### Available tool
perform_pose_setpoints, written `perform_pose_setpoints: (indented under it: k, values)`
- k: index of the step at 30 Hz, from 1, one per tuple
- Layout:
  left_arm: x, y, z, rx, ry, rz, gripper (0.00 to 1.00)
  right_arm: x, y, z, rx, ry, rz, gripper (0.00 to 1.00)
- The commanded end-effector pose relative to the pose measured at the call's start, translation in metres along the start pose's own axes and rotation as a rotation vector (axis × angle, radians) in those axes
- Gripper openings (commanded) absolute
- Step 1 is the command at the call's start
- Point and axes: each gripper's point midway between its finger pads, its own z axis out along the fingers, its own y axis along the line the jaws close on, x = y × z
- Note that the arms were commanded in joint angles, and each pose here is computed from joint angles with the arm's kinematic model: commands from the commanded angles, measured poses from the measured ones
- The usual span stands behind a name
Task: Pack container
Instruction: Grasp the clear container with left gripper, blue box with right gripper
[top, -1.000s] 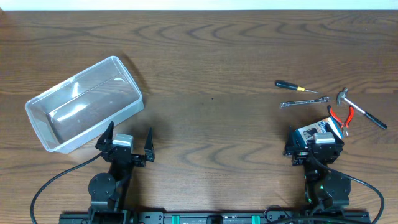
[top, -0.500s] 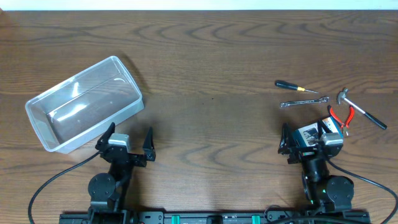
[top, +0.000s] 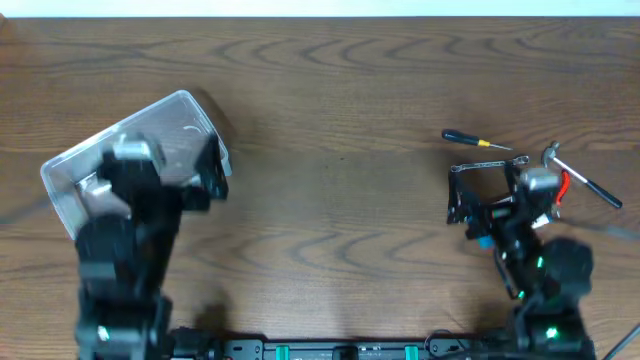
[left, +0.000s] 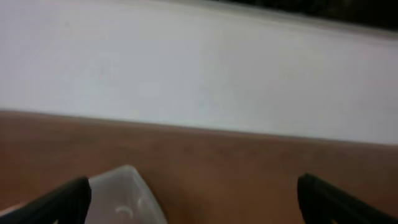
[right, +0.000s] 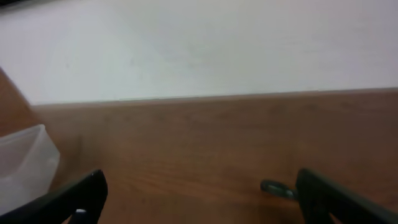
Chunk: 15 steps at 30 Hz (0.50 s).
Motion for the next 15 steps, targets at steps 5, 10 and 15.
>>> perform_pose_setpoints:
  k: [5,10,15]
  values:
    - [0.019,0.045,0.033,-0.306,0.437,0.015,0.98,-0.007,0.008,0.032,-0.042,0.390,-0.036,0.99]
    - [0.089,0.058,0.017,-0.375,0.858,0.040,0.98,0.000,0.005,0.037,-0.017,0.652,0.005,0.99]
    - [0.133,0.064,0.005,-0.408,1.098,0.050,0.98,-0.003,0.010,0.043,-0.045,0.695,0.030,0.99]
